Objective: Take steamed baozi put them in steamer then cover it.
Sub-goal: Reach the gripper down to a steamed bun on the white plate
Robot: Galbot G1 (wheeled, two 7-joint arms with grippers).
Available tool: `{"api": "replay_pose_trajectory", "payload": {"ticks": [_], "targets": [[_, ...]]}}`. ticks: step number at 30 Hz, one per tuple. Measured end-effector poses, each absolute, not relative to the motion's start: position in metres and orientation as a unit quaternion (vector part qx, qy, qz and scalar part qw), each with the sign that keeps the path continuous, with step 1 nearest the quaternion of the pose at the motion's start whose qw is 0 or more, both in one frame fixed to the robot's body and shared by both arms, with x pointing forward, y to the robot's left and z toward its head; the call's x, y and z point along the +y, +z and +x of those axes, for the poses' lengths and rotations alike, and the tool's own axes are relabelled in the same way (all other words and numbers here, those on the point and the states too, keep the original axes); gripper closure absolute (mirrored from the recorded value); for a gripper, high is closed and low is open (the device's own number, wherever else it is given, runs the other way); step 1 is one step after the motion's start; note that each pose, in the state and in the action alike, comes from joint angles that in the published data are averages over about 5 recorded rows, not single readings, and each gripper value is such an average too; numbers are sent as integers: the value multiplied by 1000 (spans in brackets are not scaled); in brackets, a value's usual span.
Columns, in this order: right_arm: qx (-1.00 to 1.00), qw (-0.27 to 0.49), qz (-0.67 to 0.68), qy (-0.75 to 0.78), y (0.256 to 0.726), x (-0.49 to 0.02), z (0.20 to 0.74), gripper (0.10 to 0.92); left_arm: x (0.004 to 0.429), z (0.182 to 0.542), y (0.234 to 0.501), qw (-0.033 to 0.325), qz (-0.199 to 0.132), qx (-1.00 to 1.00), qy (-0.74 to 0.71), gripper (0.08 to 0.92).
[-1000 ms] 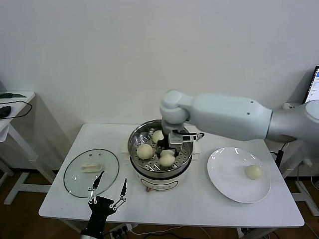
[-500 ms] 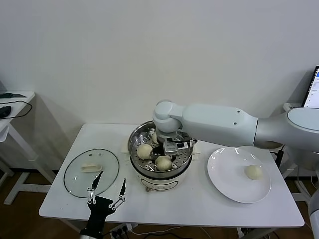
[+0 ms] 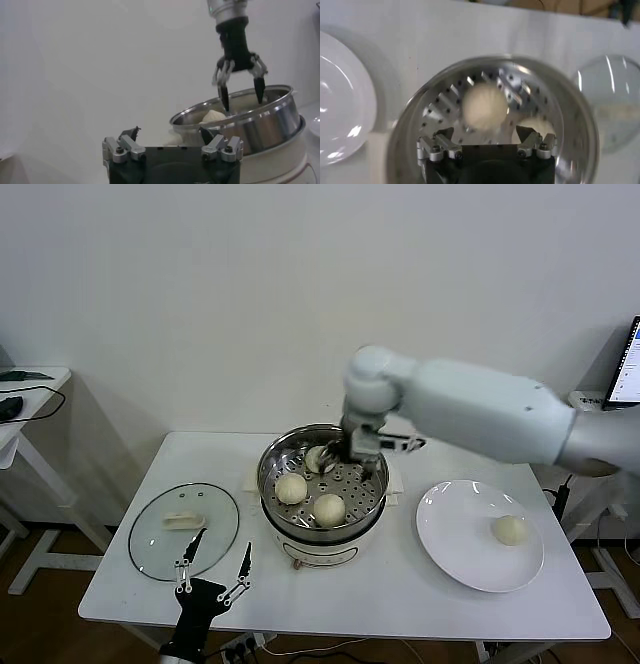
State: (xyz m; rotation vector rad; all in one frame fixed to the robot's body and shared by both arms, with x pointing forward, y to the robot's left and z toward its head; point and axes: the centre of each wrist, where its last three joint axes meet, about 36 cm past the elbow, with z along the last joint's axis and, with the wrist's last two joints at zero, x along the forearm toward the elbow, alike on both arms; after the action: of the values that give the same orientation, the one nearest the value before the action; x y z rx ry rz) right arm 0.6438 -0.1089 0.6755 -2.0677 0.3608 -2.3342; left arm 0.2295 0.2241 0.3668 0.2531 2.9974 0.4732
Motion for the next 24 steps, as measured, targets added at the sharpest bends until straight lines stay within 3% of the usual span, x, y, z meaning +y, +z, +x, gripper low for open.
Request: {"api": "replay_pose_trajectory", "payload": {"ticks": [11, 17, 24], "targets": [[350, -221, -611, -674, 694, -285, 697, 200, 223, 230, 366, 48, 85, 983, 155, 177], [442, -336, -575, -601, 662, -379, 694, 200, 222, 231, 367, 48, 86, 983, 154, 177], [493, -414, -542, -540, 608, -449, 668, 200, 222, 229, 366, 46, 84, 983, 155, 177]]}}
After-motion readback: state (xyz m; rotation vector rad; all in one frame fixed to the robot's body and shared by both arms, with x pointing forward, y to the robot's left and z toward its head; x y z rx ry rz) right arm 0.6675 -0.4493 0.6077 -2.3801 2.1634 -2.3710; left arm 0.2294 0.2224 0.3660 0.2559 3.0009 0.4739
